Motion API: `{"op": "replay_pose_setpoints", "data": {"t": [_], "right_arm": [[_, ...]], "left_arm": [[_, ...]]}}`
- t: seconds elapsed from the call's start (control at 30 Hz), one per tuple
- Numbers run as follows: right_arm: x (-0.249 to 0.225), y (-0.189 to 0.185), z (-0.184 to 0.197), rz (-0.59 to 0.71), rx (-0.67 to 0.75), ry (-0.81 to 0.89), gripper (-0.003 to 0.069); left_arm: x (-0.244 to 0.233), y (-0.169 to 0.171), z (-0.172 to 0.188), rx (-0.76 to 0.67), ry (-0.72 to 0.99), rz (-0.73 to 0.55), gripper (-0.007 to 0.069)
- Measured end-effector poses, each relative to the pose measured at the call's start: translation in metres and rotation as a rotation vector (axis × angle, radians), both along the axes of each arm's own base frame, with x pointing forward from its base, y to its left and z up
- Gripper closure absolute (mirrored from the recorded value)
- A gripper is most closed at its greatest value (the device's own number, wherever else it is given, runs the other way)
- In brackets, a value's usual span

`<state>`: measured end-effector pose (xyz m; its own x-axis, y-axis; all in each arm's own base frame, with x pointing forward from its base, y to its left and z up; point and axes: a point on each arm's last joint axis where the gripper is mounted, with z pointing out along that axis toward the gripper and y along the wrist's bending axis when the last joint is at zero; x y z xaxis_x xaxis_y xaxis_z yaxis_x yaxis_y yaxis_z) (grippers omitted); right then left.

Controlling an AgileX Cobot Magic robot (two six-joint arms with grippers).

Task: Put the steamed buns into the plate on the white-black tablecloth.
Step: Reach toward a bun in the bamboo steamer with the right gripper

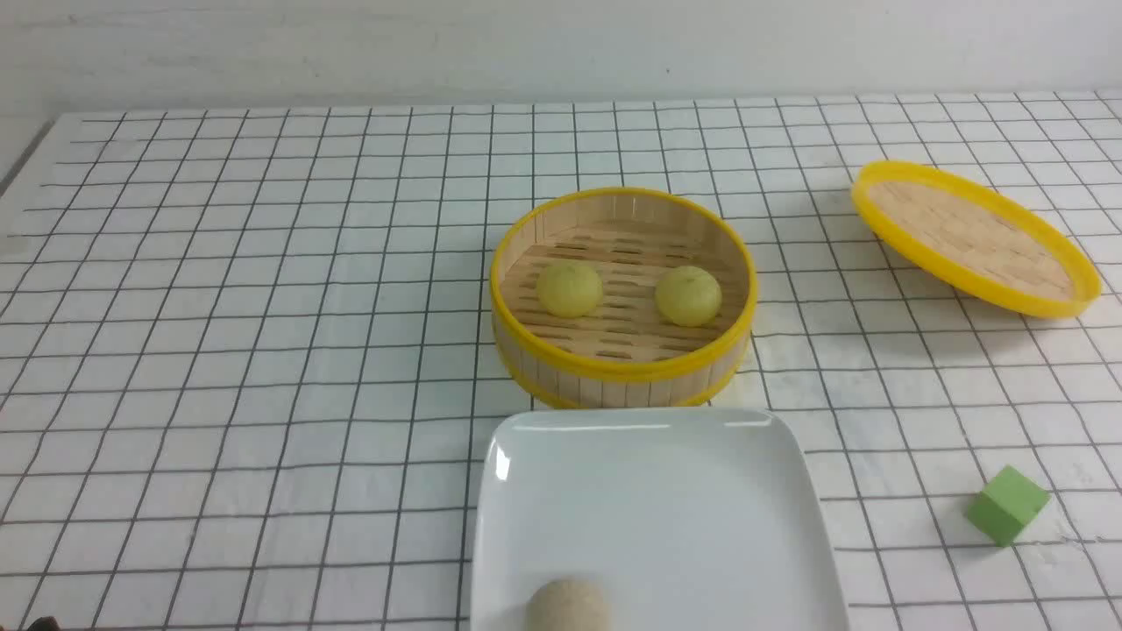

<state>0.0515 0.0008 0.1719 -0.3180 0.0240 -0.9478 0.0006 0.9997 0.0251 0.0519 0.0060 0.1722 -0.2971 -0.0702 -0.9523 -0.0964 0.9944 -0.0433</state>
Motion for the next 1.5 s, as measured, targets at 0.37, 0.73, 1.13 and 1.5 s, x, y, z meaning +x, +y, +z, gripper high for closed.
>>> {"op": "replay_pose_setpoints", "data": {"t": [0.37, 0.73, 1.13, 1.5], "right_arm": [[0.000, 0.000, 0.000, 0.000, -0.001, 0.000, 0.0419], [0.000, 0.000, 0.000, 0.000, -0.001, 0.000, 0.0419], [0.001, 0.006, 0.001, -0.026, 0.304, -0.016, 0.0419], [0.001, 0.019, 0.010, -0.076, 1.041, -0.005, 0.0420]], "left_arm": [[0.000, 0.000, 0.000, 0.002, 0.000, 0.000, 0.0384], [0.000, 0.000, 0.000, 0.003, 0.000, 0.000, 0.0384], [0.000, -0.006, 0.000, -0.301, -0.016, 0.024, 0.0384], [0.001, -0.022, 0.003, -1.130, -0.005, 0.102, 0.0386]]}}
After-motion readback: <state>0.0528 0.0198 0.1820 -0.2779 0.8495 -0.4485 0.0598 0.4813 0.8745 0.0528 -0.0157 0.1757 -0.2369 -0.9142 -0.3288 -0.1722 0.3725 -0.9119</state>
